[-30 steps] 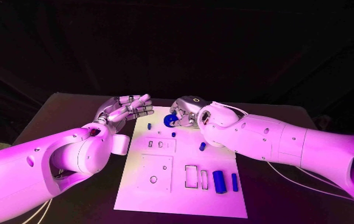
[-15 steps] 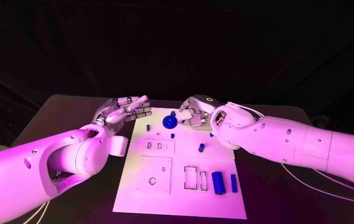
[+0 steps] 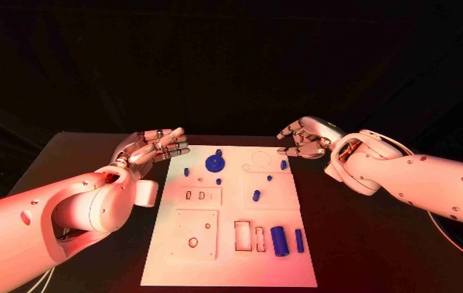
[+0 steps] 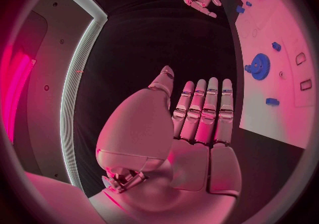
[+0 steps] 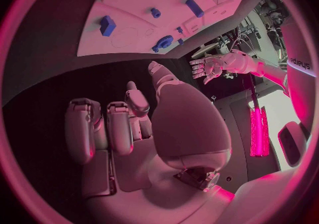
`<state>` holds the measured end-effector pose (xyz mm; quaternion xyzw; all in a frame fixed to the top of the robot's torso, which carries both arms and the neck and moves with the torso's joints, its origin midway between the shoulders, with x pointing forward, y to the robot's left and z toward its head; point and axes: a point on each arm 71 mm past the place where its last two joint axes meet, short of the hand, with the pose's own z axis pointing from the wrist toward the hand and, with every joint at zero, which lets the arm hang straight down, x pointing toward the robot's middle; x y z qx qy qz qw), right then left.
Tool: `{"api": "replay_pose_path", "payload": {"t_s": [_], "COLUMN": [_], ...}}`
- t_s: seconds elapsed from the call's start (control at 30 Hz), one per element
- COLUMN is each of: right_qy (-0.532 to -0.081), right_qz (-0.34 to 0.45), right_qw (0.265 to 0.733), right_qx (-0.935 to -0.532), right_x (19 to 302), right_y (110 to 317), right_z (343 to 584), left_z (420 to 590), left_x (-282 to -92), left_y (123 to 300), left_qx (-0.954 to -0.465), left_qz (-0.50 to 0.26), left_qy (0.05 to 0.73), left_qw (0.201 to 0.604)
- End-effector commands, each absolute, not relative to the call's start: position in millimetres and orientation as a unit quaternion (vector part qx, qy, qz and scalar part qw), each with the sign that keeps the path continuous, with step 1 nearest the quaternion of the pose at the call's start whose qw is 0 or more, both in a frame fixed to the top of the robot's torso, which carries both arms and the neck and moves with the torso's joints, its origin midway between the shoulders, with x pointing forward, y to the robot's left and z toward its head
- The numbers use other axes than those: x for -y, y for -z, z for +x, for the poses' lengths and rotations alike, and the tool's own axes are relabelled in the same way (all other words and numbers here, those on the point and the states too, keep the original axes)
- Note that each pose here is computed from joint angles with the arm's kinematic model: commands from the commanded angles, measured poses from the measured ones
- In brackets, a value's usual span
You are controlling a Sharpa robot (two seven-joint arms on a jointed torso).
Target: Assemble the parts on the task board
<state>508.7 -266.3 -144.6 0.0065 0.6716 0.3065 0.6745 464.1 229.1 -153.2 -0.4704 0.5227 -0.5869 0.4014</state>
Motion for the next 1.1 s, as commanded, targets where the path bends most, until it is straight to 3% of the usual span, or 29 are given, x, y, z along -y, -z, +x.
{"api": "replay_pose_path", "payload": {"t_s": [0.03, 0.37, 0.73, 1.1], "right_qy": [-0.355, -0.325, -0.296, -0.287], "right_qz": [0.019, 0.037, 0.037, 0.037], "right_qw": [0.657, 0.637, 0.627, 0.626], "right_qx": [-0.665, -0.698, -0.719, -0.724], "right_x": [274.9, 298.2, 293.6, 284.8], "right_y": [146.4, 173.6, 198.5, 208.4], "right_z": [505.8, 507.5, 511.4, 515.5], "left_z": [465.5, 467.4, 467.3, 467.1], "left_x": [-230.0, -231.8, -231.4, -231.0], "left_y": [151.2, 152.0, 152.2, 152.2], "left_qx": [-0.519, -0.518, -0.52, -0.52], "left_qz": [-0.462, -0.463, -0.463, -0.463], "left_qy": [0.597, 0.595, 0.595, 0.595], "left_qw": [0.402, 0.404, 0.402, 0.401]}}
